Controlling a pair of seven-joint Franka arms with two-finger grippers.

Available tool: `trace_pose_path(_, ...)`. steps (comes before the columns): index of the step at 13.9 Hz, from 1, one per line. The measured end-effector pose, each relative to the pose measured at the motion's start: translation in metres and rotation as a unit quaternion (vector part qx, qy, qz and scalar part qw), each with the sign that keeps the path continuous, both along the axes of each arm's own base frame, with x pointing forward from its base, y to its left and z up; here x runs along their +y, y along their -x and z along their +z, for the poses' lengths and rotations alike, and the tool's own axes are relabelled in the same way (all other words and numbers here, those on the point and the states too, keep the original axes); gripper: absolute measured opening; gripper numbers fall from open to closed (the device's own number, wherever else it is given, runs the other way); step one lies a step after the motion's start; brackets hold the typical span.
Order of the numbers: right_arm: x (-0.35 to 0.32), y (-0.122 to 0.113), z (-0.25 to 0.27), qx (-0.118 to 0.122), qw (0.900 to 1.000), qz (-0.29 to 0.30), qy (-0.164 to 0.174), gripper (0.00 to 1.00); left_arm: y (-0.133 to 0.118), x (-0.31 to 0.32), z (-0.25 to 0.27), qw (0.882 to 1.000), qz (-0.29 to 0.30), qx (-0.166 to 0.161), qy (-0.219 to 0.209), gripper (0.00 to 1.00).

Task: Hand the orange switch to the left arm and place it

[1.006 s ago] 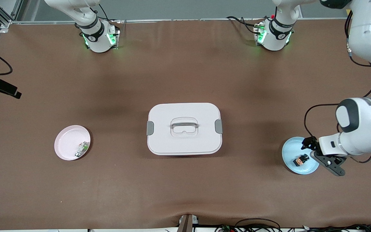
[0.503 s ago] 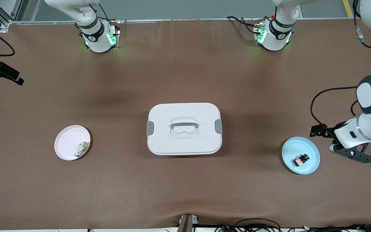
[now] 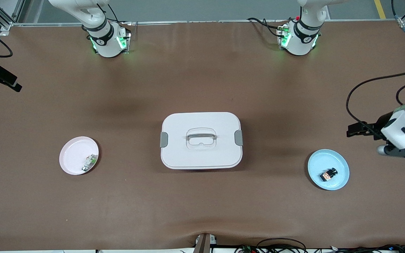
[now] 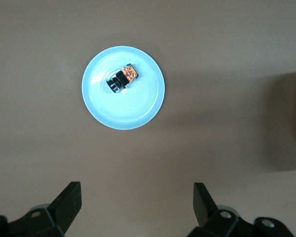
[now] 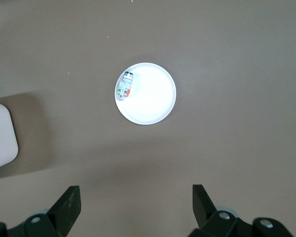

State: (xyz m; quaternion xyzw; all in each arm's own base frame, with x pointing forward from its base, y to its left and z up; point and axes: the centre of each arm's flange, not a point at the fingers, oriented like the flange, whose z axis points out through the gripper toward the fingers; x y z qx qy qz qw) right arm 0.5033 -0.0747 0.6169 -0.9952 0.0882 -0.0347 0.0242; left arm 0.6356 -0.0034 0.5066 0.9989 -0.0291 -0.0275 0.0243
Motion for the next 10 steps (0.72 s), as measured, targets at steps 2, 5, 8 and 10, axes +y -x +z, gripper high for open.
trace_pose_path(2, 0.001, -0.005, 0.002, -0.003, 1.000, 0.005, 0.006, 1.00, 0.014, -0.012, 0.028, 1.000, 0.030, -0.005, -0.004, 1.00)
trace_pose_path(5, 0.004, -0.011, 0.009, -0.011, 1.000, 0.009, 0.012, 1.00, 0.033, -0.018, 0.068, 0.998, 0.065, -0.023, -0.011, 1.00)
trace_pose_path(8, 0.009, -0.012, 0.016, -0.016, 1.000, 0.014, 0.013, 1.00, 0.047, -0.019, 0.098, 0.997, 0.067, -0.029, -0.014, 1.00)
trace_pose_path(10, 0.009, -0.010, 0.016, -0.008, 1.000, 0.014, 0.012, 1.00, 0.049, -0.017, 0.112, 0.997, 0.068, -0.034, -0.015, 1.00)
